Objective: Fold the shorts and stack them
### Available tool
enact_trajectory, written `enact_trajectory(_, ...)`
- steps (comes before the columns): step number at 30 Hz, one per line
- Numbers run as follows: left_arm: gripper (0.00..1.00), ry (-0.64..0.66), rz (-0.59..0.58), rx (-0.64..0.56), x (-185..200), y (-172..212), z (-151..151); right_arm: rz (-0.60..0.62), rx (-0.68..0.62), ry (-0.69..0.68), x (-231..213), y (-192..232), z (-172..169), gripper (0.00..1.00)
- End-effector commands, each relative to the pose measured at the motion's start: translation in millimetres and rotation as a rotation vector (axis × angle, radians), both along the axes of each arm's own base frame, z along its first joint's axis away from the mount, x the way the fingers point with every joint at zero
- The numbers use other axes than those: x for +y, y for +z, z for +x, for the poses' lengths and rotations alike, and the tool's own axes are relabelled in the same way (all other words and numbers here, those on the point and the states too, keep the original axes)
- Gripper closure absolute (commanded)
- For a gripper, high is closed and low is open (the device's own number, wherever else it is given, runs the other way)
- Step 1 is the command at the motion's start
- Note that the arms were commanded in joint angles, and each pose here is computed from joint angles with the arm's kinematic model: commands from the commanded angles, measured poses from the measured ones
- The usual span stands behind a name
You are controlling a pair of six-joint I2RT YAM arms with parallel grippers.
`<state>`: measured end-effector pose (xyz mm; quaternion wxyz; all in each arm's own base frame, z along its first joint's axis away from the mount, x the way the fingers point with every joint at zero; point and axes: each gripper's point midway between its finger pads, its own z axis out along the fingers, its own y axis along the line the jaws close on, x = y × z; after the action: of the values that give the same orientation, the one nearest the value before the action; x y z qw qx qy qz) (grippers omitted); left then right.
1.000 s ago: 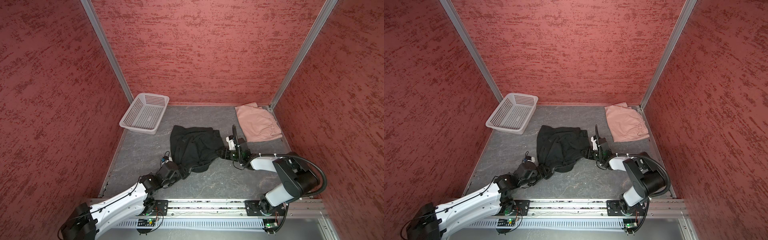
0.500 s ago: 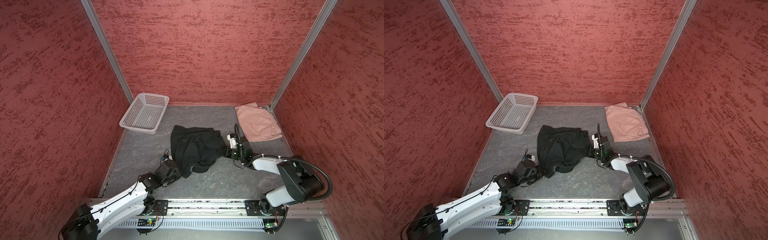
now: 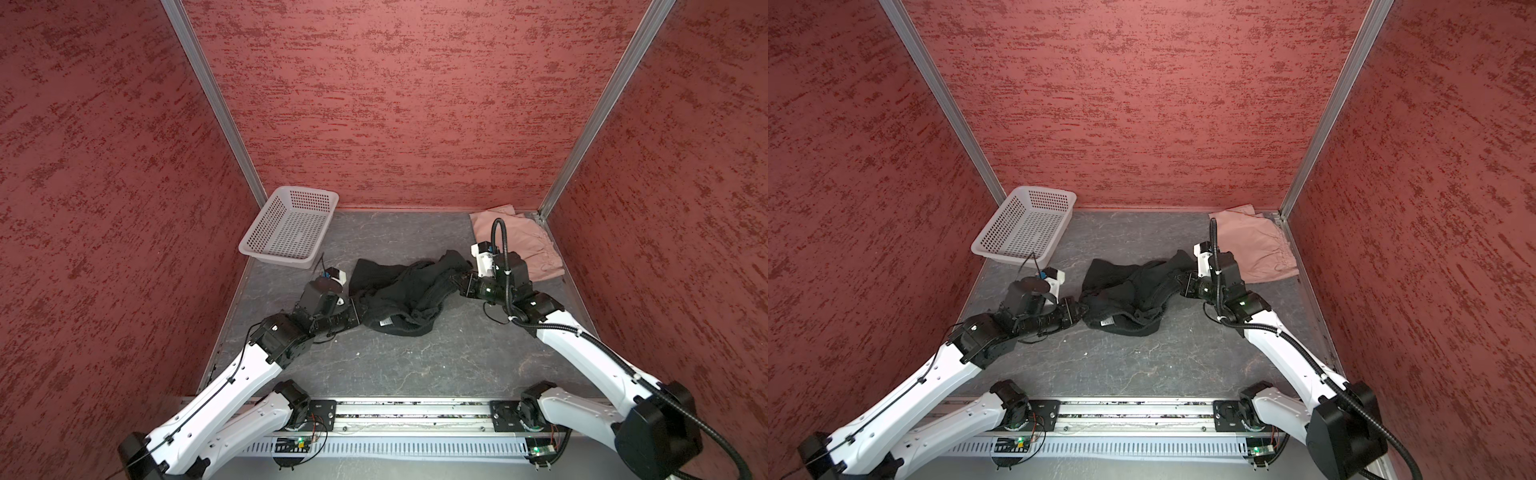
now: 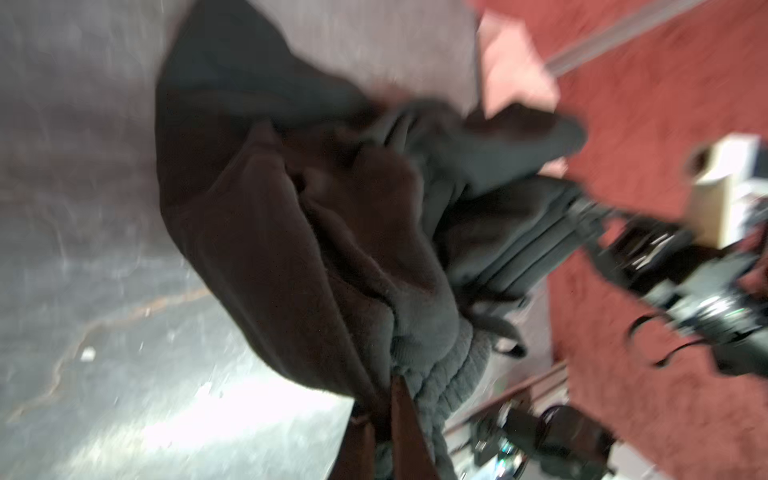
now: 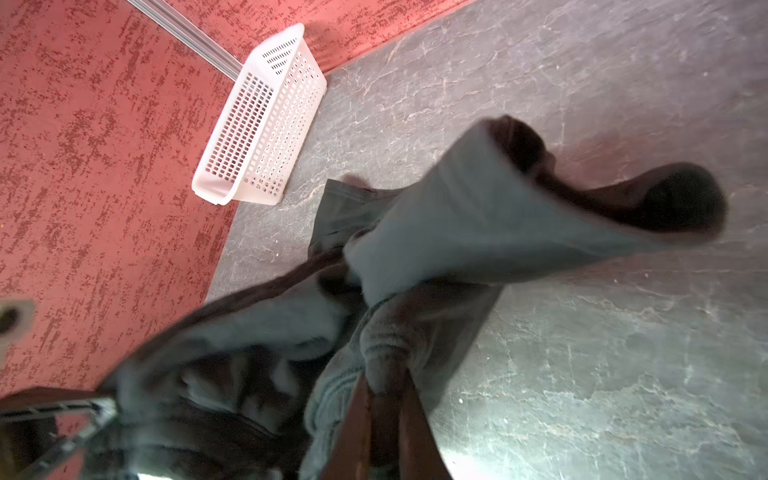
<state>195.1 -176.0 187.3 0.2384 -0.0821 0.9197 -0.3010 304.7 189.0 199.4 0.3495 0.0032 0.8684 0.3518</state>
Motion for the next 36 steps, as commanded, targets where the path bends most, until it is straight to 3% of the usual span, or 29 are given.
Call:
enact_trajectory(1, 1.0, -0.022, 0.096, 0.067, 15.9, -23.0, -15.5, -0.017, 0.026, -0.02, -5.8, 2.7, -0.2, 0.99)
enact_trajectory(5, 1.0, 0.004, 0.106, -0.096, 36.7, 42.5, 8.9, -0.112, 0.019, 0.005, -15.7, 30.6, 3.5, 0.95)
enact_trajectory(8, 1.0, 0.029, 0.158, -0.255, 56.6, 106.1, 29.4, -0.19, -0.05, 0.012, -25.9, 76.2, 9.9, 0.9)
enact_trajectory(11, 1.0, 0.015, 0.196, -0.316, 60.0, 132.6, 44.2, -0.262, -0.069, -0.022, -41.1, 93.4, 13.4, 0.89)
enact_trajectory(16, 1.0, -0.048, 0.151, -0.233, 41.3, 95.1, 50.9, -0.242, -0.031, -0.025, -42.8, 74.5, 6.6, 0.94)
enact_trajectory(17, 1.0, -0.055, 0.147, -0.197, 39.1, 82.9, 49.1, -0.234, -0.015, -0.017, -41.9, 68.7, 2.2, 1.0)
enact_trajectory(20, 1.0, -0.055, 0.166, -0.114, 42.7, 61.7, 39.1, -0.252, 0.012, -0.032, -49.5, 64.6, -10.3, 1.0)
enact_trajectory(26, 1.0, -0.041, 0.194, -0.064, 53.2, 79.0, 29.2, -0.247, -0.043, -0.098, -63.7, 95.9, -22.7, 1.0)
enact_trajectory(30, 1.0, -0.098, 0.134, -0.065, 33.3, 84.8, 79.7, -0.22, -0.119, -0.096, -50.0, 107.8, 27.8, 1.0)
enact_trajectory(36, 1.0, -0.188, 0.138, -0.114, 3.7, 103.9, 190.3, -0.118, -0.21, -0.087, -39.7, 143.5, 143.1, 1.0)
